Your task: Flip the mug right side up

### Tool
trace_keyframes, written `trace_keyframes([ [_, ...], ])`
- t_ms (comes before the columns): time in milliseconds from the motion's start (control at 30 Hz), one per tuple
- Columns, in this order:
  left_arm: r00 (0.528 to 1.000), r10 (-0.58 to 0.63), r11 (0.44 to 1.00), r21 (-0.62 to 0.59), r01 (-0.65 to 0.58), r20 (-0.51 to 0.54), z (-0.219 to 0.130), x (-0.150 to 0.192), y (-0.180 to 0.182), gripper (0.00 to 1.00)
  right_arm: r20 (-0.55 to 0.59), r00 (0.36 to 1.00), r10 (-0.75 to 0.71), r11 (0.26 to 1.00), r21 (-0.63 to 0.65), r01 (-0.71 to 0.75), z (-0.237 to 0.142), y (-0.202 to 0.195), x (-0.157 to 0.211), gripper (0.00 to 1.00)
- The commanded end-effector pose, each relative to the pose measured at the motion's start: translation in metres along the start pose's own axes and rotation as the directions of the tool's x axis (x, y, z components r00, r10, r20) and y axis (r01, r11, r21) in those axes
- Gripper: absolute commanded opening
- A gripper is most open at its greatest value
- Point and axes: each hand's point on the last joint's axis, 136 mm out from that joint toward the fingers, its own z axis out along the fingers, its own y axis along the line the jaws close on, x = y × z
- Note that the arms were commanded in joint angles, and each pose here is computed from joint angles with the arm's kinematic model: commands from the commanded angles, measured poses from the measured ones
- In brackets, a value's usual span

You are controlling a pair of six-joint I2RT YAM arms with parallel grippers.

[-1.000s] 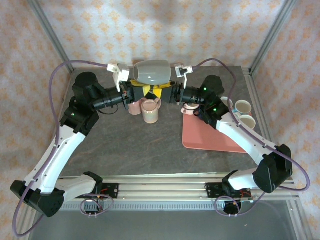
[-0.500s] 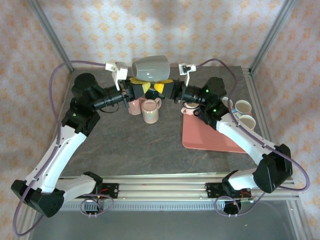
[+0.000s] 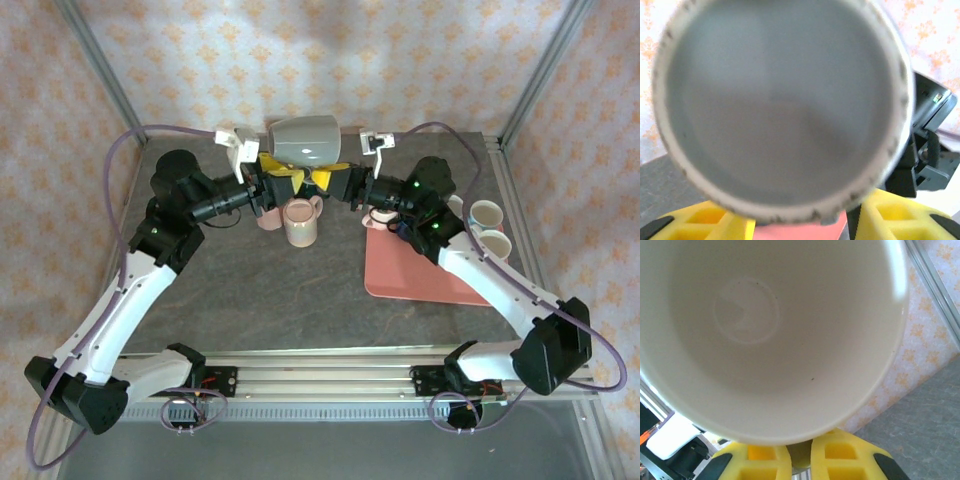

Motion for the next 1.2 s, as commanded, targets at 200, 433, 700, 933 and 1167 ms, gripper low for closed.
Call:
trace_keyframes([
  [200, 0.999, 0.035, 0.999, -0.041, -0.036, -0.022, -0.006, 0.007, 0.002, 0.64, 0.08, 0.991, -0.107, 0.993, 0.06, 0.103, -0.014, 0.015, -0.022, 0.0],
  [433, 0.992, 0.073, 0.994, -0.072, -0.081, -0.102, -0.017, 0.027, 0.004, 0.69, 0.013, 0.992, -0.123, 0.913, 0.394, 0.108, -0.051, -0.025, -0.005, 0.0],
  [700, 0.979, 0.084, 0.987, -0.12, -0.107, -0.186, -0.029, 0.062, 0.013, 0.71, -0.109, 0.994, -0.01, 0.651, 0.754, 0.089, -0.129, -0.065, 0.039, 0.0],
  [933, 0.959, 0.049, 0.981, -0.168, -0.099, -0.278, -0.029, 0.099, 0.029, 0.73, -0.079, 0.983, 0.166, 0.367, 0.93, 0.012, -0.197, -0.082, 0.076, 0.0],
  [1167, 0.925, 0.106, 0.981, -0.114, -0.157, -0.364, -0.02, 0.132, 0.023, 0.74, -0.004, 0.962, 0.272, 0.026, 1.0, -0.003, -0.265, -0.086, 0.102, 0.0],
])
